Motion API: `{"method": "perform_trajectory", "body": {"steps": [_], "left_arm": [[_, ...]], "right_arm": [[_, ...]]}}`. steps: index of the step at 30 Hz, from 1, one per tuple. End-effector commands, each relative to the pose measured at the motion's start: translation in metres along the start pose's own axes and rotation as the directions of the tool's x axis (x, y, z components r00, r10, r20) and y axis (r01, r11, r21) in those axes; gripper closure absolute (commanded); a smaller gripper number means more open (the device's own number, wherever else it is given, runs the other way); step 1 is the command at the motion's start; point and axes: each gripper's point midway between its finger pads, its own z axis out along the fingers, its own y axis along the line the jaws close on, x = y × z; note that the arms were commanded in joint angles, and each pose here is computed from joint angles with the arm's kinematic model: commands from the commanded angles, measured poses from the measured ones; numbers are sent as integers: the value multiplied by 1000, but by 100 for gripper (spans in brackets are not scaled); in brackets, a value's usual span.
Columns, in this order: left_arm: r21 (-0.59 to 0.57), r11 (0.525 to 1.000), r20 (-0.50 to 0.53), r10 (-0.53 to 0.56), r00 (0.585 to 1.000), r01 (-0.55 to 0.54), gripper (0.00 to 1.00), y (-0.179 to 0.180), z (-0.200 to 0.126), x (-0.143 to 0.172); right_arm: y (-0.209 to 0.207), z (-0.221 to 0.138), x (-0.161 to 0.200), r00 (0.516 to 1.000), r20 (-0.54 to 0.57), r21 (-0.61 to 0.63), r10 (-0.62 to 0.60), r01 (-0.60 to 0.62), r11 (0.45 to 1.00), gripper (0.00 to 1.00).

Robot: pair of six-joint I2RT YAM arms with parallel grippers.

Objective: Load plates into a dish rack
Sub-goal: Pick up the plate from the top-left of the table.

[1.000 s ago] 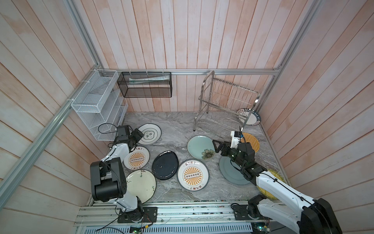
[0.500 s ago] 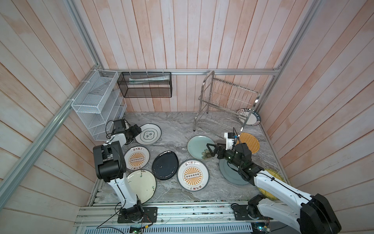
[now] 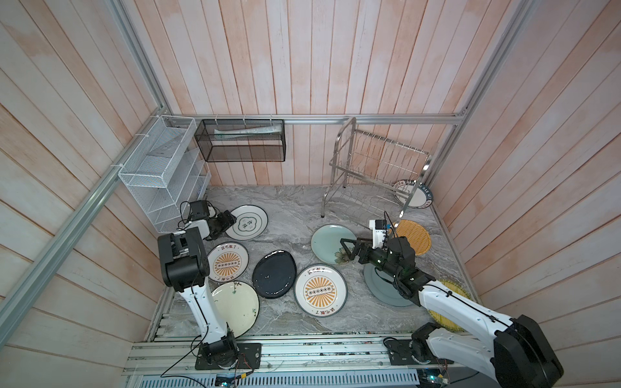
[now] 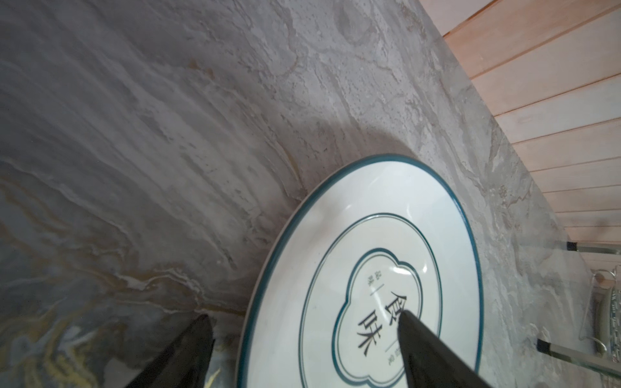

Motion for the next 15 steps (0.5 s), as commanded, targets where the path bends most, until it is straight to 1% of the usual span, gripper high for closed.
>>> {"method": "perform_trajectory", "body": {"steps": [1, 4, 7, 11, 15], "left_arm": [[40, 998, -34, -52, 998, 54, 16, 0, -2, 15], [72, 993, -47, -87, 995, 90, 18, -5, -2, 19], [93, 988, -71, -114, 991, 120, 23, -7, 1, 25], [93, 985, -92, -134, 987, 142, 26, -4, 5, 29], [93, 984, -111, -145, 983, 155, 30, -2, 7, 34]], "right_arm": [[4, 3, 3, 1000, -9, -28, -2, 2, 1000, 2], [8, 4, 4, 1000, -16, -49, -9, 8, 999, 2], [17, 6, 7, 999, -33, -102, -28, 24, 995, 2], [28, 13, 16, 995, -85, -179, -43, 28, 984, 2], [34, 20, 27, 990, -133, -221, -44, 13, 975, 2]]}}
